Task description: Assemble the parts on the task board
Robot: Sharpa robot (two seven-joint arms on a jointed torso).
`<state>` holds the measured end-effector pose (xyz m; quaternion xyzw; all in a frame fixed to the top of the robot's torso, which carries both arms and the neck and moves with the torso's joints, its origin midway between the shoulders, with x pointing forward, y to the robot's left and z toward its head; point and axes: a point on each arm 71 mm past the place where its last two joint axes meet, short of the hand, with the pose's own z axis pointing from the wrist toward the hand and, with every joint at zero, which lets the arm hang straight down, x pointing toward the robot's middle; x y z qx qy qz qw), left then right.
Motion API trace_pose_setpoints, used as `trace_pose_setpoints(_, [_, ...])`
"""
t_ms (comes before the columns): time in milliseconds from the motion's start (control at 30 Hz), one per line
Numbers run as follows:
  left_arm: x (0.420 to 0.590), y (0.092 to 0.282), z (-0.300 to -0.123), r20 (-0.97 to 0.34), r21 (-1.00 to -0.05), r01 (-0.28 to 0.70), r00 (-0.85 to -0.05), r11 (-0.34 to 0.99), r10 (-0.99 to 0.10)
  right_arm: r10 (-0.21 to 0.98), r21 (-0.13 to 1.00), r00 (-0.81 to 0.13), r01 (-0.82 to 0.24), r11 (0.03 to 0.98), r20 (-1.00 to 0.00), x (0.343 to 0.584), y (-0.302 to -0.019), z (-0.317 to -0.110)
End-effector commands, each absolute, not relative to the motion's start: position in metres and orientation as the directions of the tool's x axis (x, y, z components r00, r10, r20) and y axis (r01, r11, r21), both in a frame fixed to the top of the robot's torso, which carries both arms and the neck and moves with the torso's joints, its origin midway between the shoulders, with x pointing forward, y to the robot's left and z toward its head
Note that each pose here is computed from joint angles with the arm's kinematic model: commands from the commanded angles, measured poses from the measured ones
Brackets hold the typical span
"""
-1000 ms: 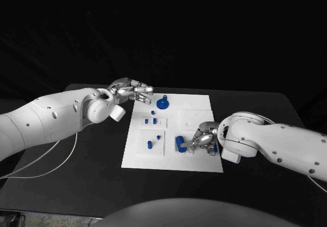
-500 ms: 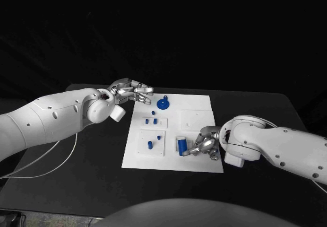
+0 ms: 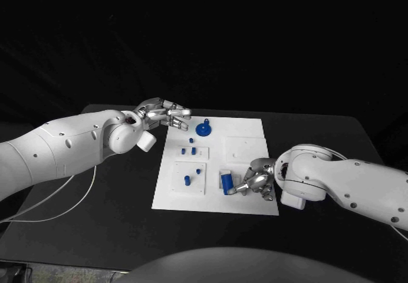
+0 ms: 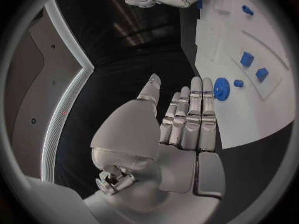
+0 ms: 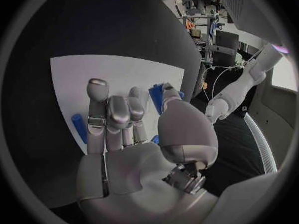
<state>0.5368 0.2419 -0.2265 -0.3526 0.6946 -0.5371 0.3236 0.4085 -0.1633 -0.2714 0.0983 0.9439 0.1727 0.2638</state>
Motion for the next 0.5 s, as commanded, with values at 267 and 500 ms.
trace_pose_setpoints(267, [0.5360,0.2397,-0.2270,-0.063,-0.975,-0.142,-0.556,0.169,-0.829,0.297,0.381,-0.827,0.110,0.918,-0.477,0.4106,-0.1615,-0.2725])
trace_pose_setpoints(500, [0.5359,0.2397,-0.2272,-0.063,-0.975,-0.143,-0.557,0.170,-0.828,0.308,0.387,-0.819,0.115,0.915,-0.484,0.4122,-0.1592,-0.2720])
